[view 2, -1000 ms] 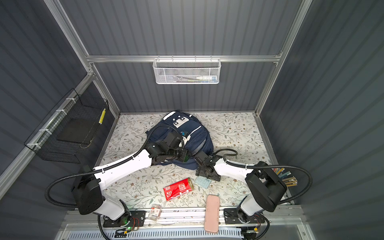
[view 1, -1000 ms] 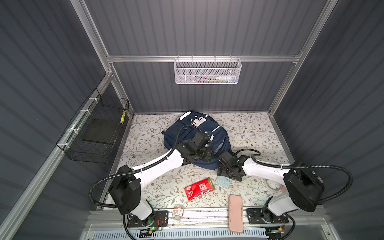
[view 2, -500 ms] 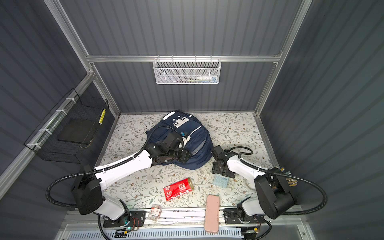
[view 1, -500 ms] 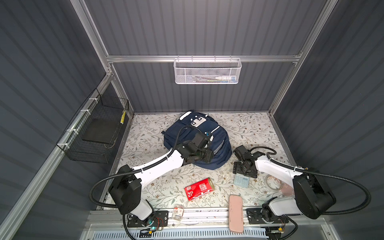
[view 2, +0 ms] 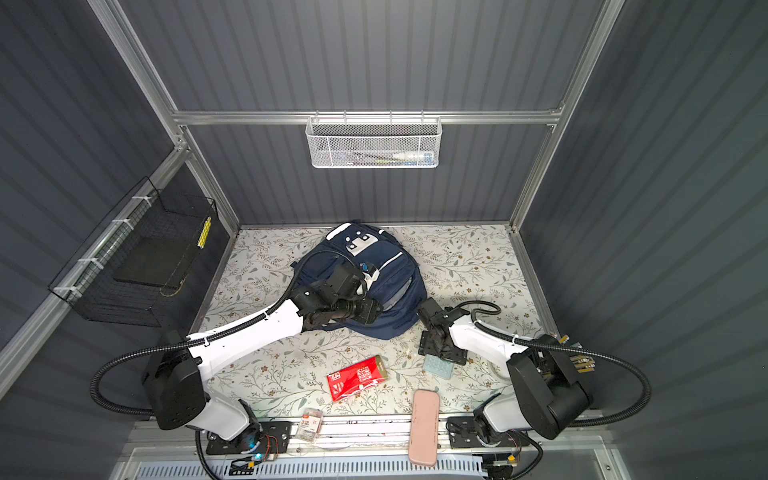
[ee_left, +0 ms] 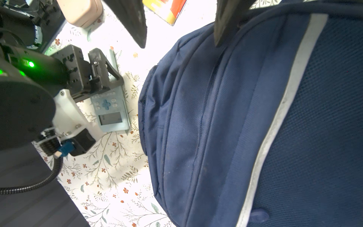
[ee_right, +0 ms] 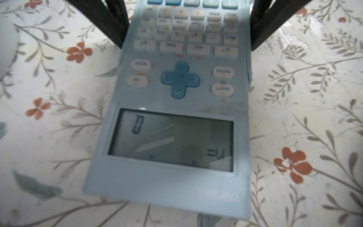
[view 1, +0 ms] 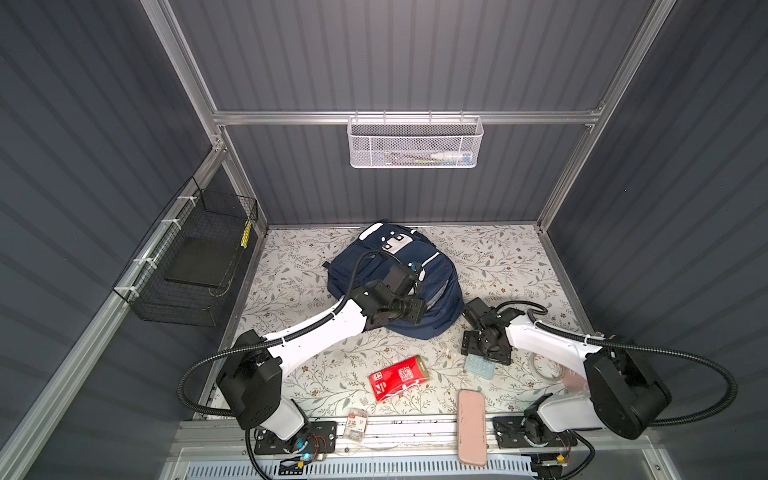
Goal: Pack the student bag
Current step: 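Lift the calculator and lower it into the open backpack with the right gripper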
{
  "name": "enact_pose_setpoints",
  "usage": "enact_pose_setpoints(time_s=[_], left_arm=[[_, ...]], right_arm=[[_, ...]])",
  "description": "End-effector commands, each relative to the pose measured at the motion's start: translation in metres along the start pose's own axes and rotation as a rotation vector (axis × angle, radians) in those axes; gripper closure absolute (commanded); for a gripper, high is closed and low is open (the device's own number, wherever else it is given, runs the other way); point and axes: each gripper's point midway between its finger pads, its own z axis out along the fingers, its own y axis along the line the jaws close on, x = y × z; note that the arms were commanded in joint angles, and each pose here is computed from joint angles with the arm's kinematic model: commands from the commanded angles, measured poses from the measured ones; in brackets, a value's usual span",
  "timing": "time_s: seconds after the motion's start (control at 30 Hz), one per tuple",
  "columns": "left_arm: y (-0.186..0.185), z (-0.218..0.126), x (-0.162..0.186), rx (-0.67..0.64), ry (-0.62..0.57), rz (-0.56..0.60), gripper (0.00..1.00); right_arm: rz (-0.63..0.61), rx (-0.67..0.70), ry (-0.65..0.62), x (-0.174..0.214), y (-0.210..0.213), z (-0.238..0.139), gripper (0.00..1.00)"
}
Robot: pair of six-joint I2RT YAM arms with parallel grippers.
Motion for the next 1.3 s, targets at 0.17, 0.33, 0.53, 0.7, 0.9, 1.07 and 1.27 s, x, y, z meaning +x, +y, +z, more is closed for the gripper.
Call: enact_pose_setpoints(time_s=[0.17,0.33,0.53,0.7,0.9,1.07,1.27], left_arm=[[0.048,-0.015,-0.040,-0.239,-0.028,0.099,0.23],[0.043,0.002,-0.052,-0.241,-0.015,0.215,0.00],[0.030,0.005,-0.064,-0.357,0.004,0.325,0.00],[-0.001,-0.009,-0.079,-0.201,-0.067,0.313,0.02],[0.013,-0.011,-0.081,-0.283,-0.068,0.401,0.01],[0.064,0.023,-0.077,-0.477,0.032,0.457,0.02],[0.078,0.048,-0.099,-0.507,0.004,0.423,0.39]], right_arm=[[-0.033,0.022,0.001,0.003,-0.009,-0.007,0.29],[-0.030,-0.031,-0.041,-0.006,-0.003,-0.022,0.29],[-0.036,-0.062,-0.092,-0.013,-0.003,-0.036,0.29],[-0.036,-0.071,-0.105,-0.016,-0.003,-0.037,0.30],[-0.044,-0.090,-0.130,-0.022,0.000,-0.040,0.29],[-0.061,-0.127,-0.157,-0.032,0.010,-0.054,0.29],[-0.080,-0.186,-0.194,-0.044,0.024,-0.068,0.30]])
